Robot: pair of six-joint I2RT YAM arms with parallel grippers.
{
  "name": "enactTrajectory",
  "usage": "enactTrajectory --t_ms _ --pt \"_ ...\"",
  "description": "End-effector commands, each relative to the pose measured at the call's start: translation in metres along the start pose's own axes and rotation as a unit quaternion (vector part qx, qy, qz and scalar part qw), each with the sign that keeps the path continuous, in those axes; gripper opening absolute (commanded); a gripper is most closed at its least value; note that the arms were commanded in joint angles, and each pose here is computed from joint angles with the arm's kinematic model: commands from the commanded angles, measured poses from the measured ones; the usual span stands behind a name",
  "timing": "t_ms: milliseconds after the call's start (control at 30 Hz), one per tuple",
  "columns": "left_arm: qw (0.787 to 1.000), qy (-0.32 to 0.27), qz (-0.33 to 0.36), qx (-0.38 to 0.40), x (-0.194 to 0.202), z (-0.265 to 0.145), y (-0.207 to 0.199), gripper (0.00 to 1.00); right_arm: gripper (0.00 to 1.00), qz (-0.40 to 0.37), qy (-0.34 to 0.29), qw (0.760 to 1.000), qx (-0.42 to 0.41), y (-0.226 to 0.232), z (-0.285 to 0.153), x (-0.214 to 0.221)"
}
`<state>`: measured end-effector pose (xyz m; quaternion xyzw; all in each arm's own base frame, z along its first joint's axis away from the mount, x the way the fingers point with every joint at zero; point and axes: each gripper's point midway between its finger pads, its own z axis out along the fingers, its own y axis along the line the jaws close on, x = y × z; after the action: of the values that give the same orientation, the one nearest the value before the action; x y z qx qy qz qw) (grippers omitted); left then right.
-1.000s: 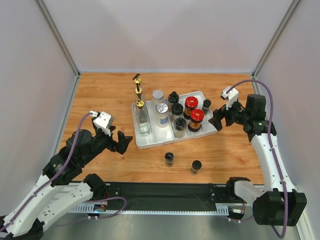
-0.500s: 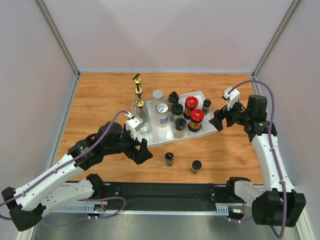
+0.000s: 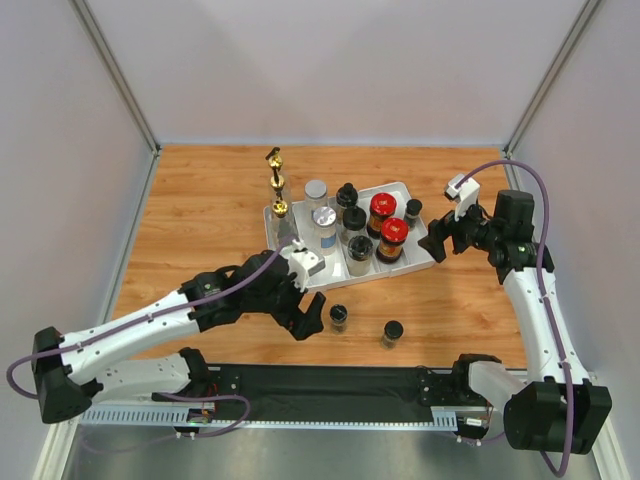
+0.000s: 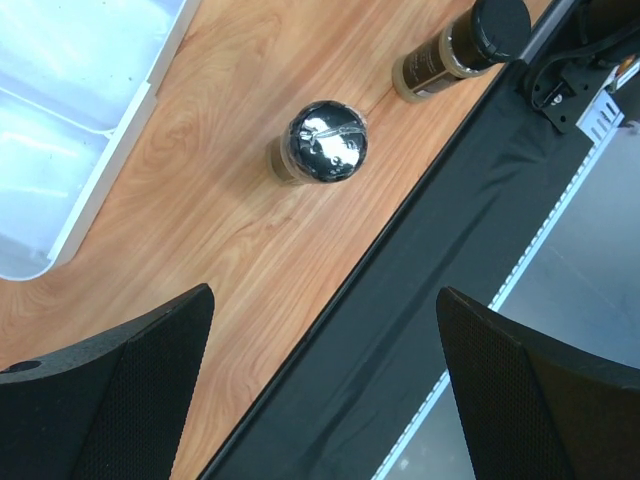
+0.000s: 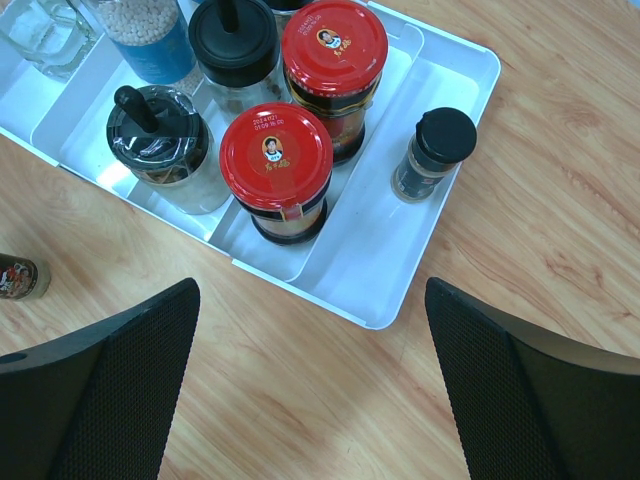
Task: Organize the condiment bottles
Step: Pick up the bottle from the center of the board.
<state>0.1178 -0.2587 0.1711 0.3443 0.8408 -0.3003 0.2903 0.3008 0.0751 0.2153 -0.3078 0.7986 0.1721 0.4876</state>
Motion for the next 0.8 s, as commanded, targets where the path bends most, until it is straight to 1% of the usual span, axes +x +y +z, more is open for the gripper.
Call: enactTrajectory --t_ms 0,133,167,233,267,300,333,467,500,767 --pt "1.0 -0.022 0.004 -0.008 -0.027 0.008 -0.011 1.0 0.96 -0.016 -0.019 1.0 0.005 -0.004 -0.001 -0.009" --pt "0.999 -0.002 0.013 -0.03 -0.031 0.028 -0.016 1.0 0.96 -0.016 -0.019 1.0 0.008 -0.005 -0.001 -0.009" --pt "0.998 0.008 0.016 -0.054 -0.029 0.037 -0.009 1.0 0.96 -0.016 -0.019 1.0 0.008 -0.005 -0.001 -0.009" --pt "0.998 0.014 0.026 -0.059 -0.032 0.044 -0.016 1.0 0.96 -0.016 -0.019 1.0 0.008 -0.005 -0.001 -0.009" --pt "0.996 0.027 0.031 -0.074 -0.029 0.053 -0.013 1.0 0.96 -0.016 -0.019 1.0 0.008 -0.005 -0.002 -0.009" --pt "0.996 0.024 0.037 -0.08 -0.034 0.055 -0.017 1.0 0.96 -0.017 -0.02 1.0 0.008 -0.005 -0.002 -0.01" --pt "0.995 0.032 0.041 -0.079 -0.032 0.058 -0.021 1.0 0.96 -0.017 -0.02 1.0 0.009 -0.005 -0.002 -0.01" --pt "0.989 0.062 0.058 -0.117 -0.025 0.077 -0.019 0.98 0.96 -0.017 -0.02 1.0 0.011 -0.006 -0.003 -0.01" --pt "0.988 0.067 0.061 -0.121 -0.026 0.079 -0.019 0.96 0.96 -0.017 -0.019 1.0 0.011 -0.005 -0.003 -0.01" --pt "0.979 0.107 0.069 -0.159 -0.01 0.1 -0.011 0.86 0.96 -0.019 -0.022 0.999 0.015 -0.006 -0.005 -0.012"
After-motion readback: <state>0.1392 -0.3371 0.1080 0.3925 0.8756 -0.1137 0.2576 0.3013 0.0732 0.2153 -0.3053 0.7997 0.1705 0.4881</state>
